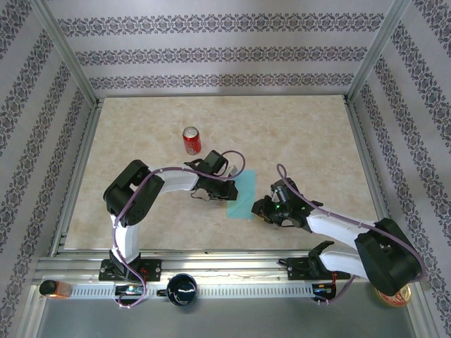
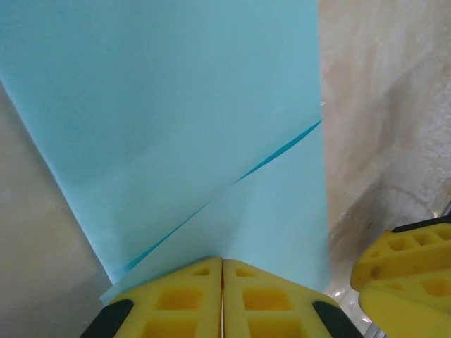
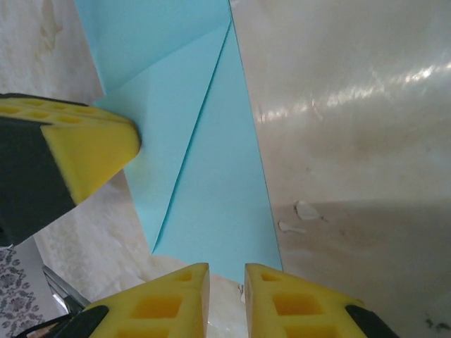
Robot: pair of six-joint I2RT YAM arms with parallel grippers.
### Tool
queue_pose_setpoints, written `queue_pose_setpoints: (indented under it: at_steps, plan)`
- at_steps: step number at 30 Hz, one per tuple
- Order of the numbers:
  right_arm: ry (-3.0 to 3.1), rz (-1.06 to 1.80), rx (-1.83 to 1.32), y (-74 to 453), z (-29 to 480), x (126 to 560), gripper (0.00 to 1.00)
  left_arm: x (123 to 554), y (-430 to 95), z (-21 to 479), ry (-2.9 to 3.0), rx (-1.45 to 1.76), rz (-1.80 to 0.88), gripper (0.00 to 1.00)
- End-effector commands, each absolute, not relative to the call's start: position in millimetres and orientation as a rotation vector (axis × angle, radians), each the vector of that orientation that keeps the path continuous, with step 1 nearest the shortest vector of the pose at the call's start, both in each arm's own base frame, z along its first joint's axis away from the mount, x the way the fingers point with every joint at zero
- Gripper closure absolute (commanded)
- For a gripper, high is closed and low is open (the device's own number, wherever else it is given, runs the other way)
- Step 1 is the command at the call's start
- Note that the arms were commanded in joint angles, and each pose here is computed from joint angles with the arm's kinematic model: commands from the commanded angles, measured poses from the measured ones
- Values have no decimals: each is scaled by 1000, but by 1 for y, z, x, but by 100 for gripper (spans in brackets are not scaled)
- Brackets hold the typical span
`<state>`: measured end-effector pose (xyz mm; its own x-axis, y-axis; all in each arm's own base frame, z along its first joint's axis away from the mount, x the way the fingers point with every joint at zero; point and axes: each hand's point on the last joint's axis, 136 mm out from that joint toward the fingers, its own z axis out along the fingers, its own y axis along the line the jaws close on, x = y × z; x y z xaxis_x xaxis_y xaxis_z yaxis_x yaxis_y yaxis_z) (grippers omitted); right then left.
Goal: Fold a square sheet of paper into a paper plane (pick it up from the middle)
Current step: Turn over the paper at the center of the table.
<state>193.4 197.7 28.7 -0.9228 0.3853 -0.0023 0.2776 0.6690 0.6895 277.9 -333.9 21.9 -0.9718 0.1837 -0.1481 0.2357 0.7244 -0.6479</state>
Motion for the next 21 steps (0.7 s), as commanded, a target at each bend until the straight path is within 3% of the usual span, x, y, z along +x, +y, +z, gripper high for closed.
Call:
queue_pose_setpoints:
  at_steps: [1, 21]
  plan:
    - [2766, 1094, 570, 201, 25, 190, 77, 266, -326, 9, 2894, 360, -1087, 92]
    - [2755, 965, 584, 204, 26, 201, 66, 255, -322, 11, 2899, 201, -1114, 93]
